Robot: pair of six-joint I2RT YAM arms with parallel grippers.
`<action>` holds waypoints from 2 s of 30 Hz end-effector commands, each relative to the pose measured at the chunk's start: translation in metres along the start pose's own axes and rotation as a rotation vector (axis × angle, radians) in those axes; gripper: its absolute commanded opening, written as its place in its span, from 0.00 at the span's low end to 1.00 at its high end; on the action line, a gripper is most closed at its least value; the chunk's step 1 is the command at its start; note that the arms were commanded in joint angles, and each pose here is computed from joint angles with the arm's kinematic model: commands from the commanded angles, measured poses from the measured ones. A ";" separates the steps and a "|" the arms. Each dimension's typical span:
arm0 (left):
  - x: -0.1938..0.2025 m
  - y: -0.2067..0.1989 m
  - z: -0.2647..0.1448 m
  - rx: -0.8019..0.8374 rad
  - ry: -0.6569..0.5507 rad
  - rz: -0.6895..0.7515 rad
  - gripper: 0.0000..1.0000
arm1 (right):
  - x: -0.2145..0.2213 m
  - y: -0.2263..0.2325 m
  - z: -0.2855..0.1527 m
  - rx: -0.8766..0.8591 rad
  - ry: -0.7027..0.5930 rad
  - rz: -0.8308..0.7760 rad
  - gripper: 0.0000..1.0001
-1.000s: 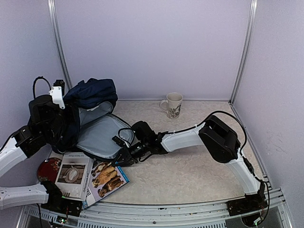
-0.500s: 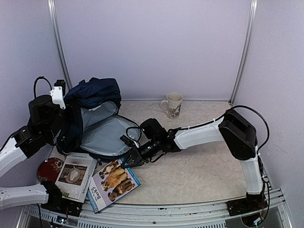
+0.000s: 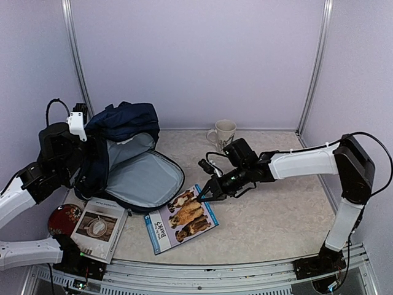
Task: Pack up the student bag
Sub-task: Pick up the book from the corner of the board, then place the book in the largest pocket of the bag.
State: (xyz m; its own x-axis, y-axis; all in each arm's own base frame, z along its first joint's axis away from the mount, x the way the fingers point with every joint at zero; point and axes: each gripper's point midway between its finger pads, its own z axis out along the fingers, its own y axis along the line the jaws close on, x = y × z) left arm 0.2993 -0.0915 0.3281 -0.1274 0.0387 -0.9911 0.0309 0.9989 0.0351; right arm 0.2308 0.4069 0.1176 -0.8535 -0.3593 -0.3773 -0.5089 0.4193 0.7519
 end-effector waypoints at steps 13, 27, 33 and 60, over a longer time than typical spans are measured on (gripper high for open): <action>-0.082 -0.040 -0.008 0.221 -0.277 -0.234 0.00 | -0.050 0.131 -0.221 0.107 -0.432 -0.223 0.00; -0.087 -0.078 -0.004 0.260 -0.292 -0.309 0.00 | -0.084 0.110 -0.169 -0.249 -0.671 -0.042 0.00; -0.086 -0.085 -0.003 0.262 -0.306 -0.315 0.00 | -0.069 0.083 -0.128 -0.254 -0.613 0.064 0.00; -0.118 -0.146 -0.042 0.519 -0.391 -0.349 0.00 | -0.210 0.031 -0.035 -0.177 -1.020 0.339 0.00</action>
State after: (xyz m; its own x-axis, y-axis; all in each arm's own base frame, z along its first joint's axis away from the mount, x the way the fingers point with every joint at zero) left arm 0.2954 -0.2378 0.3209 -0.0804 -0.0398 -0.9960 0.3806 0.9223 -0.0676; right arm 0.3739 0.4617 0.2193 -0.7815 0.4998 -0.3734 -0.2846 0.2471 0.9263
